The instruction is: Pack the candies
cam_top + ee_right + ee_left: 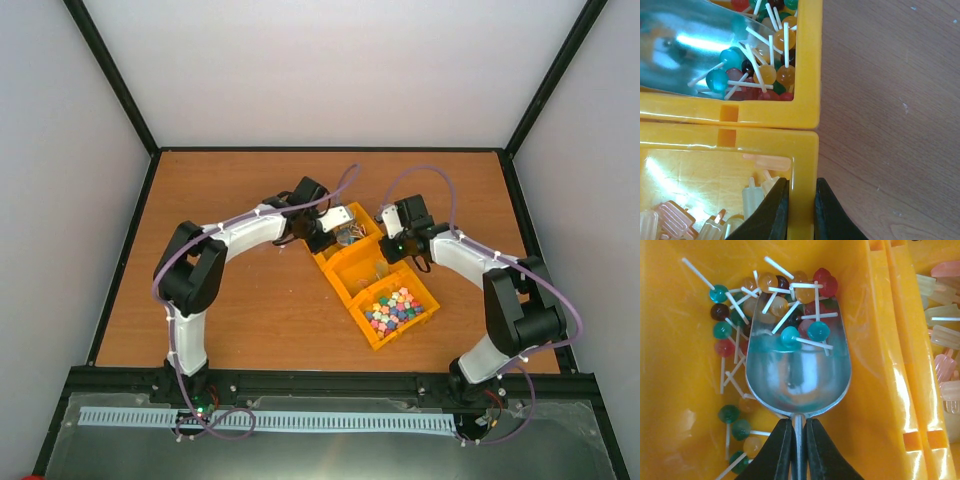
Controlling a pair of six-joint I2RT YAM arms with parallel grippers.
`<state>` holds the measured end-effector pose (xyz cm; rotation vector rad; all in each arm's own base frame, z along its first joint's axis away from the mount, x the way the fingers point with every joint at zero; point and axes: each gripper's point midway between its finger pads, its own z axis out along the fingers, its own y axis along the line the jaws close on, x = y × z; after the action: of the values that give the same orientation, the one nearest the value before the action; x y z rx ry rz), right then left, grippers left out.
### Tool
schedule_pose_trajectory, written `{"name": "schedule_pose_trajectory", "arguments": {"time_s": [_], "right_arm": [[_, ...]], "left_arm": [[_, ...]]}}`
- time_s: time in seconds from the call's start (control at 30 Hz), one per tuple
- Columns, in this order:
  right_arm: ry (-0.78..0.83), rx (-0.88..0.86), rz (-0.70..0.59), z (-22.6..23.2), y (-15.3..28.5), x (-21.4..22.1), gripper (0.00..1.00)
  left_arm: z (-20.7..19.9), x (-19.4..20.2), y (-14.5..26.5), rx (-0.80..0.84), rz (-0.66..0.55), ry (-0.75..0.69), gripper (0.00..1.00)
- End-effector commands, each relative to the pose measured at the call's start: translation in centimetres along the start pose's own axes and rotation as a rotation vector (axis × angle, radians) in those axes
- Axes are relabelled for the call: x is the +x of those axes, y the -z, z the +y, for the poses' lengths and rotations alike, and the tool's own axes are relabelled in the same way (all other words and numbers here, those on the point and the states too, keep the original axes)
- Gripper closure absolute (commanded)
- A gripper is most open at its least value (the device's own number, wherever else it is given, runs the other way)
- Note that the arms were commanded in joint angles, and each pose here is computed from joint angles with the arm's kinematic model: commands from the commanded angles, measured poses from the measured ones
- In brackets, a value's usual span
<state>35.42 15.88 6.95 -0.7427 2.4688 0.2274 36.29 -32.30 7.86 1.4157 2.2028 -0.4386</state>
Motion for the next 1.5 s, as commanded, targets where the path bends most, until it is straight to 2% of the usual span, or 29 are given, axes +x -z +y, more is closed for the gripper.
{"name": "schedule_pose_trajectory", "arguments": {"time_s": [0.0, 0.1, 0.33, 0.63, 0.97, 1.27, 1.47], "right_arm": [[0.078, -0.084, -0.06, 2.2, -0.2, -1.5, 0.97], [0.078, -0.075, -0.058, 2.0, -0.3, -1.5, 0.97], [0.059, -0.059, -0.056, 1.1, -0.3, -1.4, 0.97], [0.052, -0.057, -0.054, 0.6, -0.3, -1.2, 0.97], [0.055, -0.019, -0.036, -0.2, -0.7, -0.8, 0.97], [0.046, -0.005, -0.036, -0.9, -0.6, -0.8, 0.97], [0.045, -0.006, -0.035, -0.9, -0.7, -0.8, 0.97]], "left_arm": [[-1.7, -0.6, -2.0, 0.062, -0.105, 0.024, 0.99], [-1.4, -0.4, -1.4, 0.048, -0.154, 0.033, 0.99], [1.2, 0.5, 1.0, 0.043, -0.296, 0.159, 0.99], [1.1, 1.1, 3.0, 0.051, -0.449, 0.134, 0.99], [1.1, 0.9, 4.2, 0.021, -0.52, 0.133, 0.99], [1.9, 2.1, 5.2, -0.028, -0.525, 0.147, 0.99], [1.6, 2.8, 5.7, -0.005, -0.531, 0.148, 0.99]]}}
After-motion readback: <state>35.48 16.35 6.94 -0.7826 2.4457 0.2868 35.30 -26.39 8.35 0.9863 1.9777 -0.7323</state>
